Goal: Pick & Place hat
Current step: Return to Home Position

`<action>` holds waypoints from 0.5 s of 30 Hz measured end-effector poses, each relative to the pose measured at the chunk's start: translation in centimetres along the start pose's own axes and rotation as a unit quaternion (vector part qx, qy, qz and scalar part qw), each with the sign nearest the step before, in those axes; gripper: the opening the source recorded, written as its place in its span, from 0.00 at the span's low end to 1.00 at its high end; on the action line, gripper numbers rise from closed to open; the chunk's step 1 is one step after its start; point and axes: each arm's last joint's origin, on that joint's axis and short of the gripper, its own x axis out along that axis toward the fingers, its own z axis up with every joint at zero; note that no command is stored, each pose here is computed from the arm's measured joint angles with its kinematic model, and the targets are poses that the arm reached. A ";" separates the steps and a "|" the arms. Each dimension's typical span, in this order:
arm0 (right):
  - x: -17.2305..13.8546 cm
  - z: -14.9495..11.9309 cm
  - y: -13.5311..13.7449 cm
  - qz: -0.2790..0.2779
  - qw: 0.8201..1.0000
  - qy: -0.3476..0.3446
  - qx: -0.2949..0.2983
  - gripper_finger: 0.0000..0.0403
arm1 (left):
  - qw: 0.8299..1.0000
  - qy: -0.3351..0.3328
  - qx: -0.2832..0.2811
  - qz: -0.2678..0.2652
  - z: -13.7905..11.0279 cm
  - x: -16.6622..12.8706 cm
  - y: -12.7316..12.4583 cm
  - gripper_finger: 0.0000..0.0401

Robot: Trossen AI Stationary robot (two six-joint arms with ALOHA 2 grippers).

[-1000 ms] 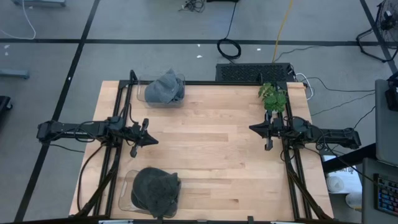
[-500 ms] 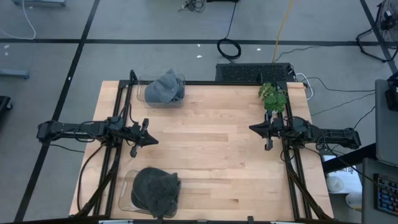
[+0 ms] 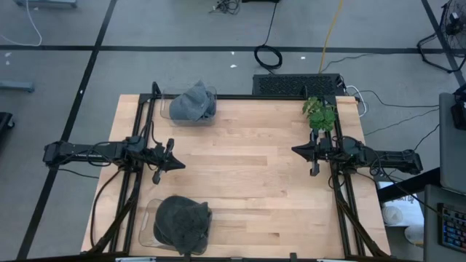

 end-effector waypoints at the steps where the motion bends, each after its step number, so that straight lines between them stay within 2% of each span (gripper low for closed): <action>1: 0.0 0.0 0.0 0.000 1.000 0.000 0.000 0.01 | 1.000 0.000 0.000 0.000 0.0 0.0 0.0 0.02; 8: 0.0 0.0 0.0 0.000 1.000 0.000 0.000 0.01 | 1.000 0.000 0.000 0.000 0.0 0.0 0.0 0.07; 15: 0.0 0.0 0.0 0.000 1.000 0.000 0.000 0.01 | 1.000 0.000 0.000 0.000 0.0 0.0 0.0 0.06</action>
